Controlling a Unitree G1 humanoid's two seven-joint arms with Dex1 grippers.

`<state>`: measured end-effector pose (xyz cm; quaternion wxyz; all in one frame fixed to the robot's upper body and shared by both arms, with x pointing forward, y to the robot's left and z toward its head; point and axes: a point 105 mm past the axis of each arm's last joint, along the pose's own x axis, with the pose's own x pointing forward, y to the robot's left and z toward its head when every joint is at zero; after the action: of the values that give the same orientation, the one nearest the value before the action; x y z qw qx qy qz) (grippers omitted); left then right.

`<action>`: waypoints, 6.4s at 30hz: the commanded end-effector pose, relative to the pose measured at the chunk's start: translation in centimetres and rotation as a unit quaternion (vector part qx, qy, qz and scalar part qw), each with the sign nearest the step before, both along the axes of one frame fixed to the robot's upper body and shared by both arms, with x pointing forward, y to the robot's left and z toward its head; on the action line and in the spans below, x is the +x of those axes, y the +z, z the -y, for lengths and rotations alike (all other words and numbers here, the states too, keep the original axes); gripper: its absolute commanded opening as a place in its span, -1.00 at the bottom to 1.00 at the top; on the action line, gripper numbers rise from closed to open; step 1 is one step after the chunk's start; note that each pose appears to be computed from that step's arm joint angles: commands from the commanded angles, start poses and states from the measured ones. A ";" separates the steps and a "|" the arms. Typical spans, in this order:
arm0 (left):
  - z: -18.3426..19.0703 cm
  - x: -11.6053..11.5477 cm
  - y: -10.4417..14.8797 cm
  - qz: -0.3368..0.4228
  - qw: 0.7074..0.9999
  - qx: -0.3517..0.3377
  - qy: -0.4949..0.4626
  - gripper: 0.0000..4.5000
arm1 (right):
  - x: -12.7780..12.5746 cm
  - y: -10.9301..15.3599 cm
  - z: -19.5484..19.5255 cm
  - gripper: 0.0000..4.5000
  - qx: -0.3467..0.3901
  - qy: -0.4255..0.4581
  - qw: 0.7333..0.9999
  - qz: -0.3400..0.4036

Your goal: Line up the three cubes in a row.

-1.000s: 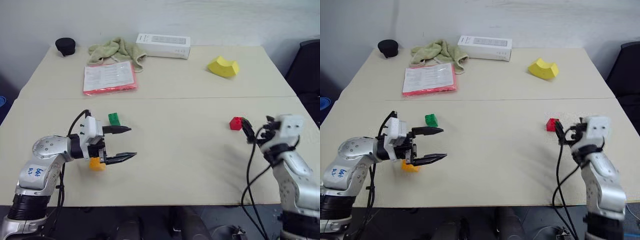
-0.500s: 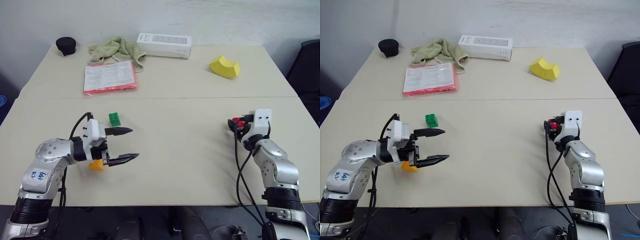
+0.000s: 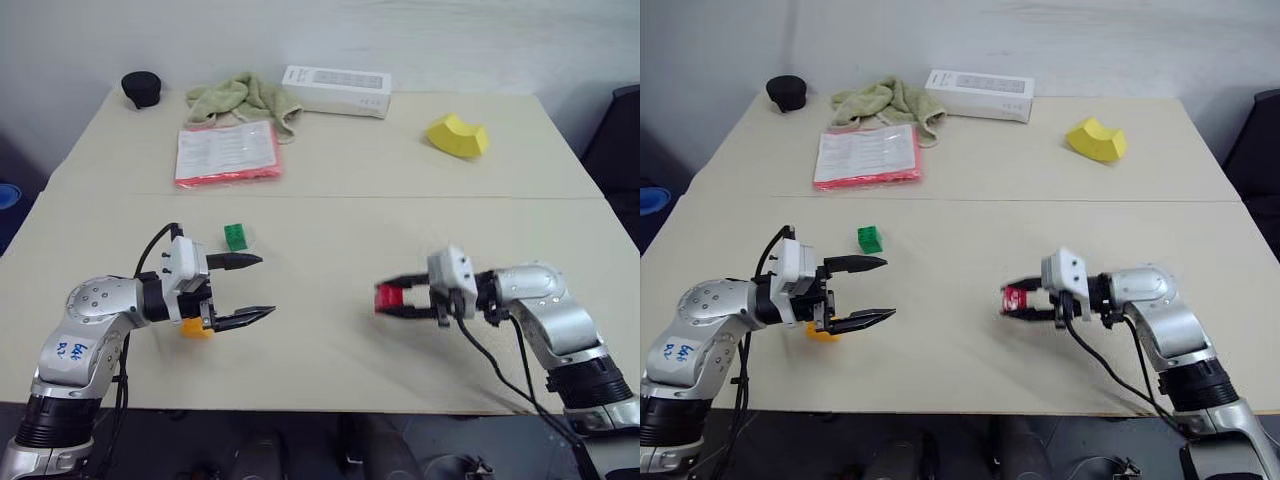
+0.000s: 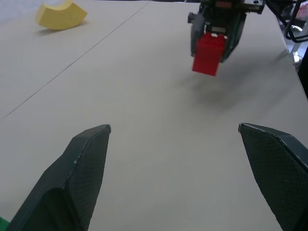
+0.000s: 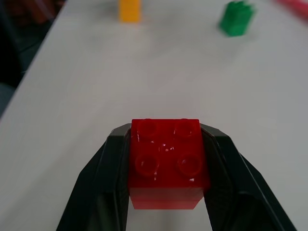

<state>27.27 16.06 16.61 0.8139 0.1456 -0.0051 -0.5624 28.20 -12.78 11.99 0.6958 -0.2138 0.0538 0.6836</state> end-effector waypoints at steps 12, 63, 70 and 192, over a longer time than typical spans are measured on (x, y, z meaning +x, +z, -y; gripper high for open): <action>-5.4 -0.1 0.8 -0.002 0.996 0.011 0.093 1.00 | 1.2 0.8 1.0 0.54 0.046 0.010 0.997 0.054; -5.3 12.9 -2.1 -0.050 0.982 0.144 0.107 -0.09 | -4.1 6.7 3.9 1.00 0.253 -0.240 0.923 0.165; -2.9 12.5 1.2 -0.021 0.996 0.084 0.028 -0.35 | -4.3 6.3 4.0 1.00 0.248 -0.240 0.926 0.156; -8.1 -2.9 -4.2 -0.084 0.994 0.050 0.056 0.97 | -5.5 4.8 2.2 1.00 0.190 -0.060 0.972 0.126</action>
<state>24.27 24.82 12.45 0.8394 0.1315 0.1011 -0.5176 22.96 -14.65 16.22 0.7672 -0.1486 -0.1452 0.6068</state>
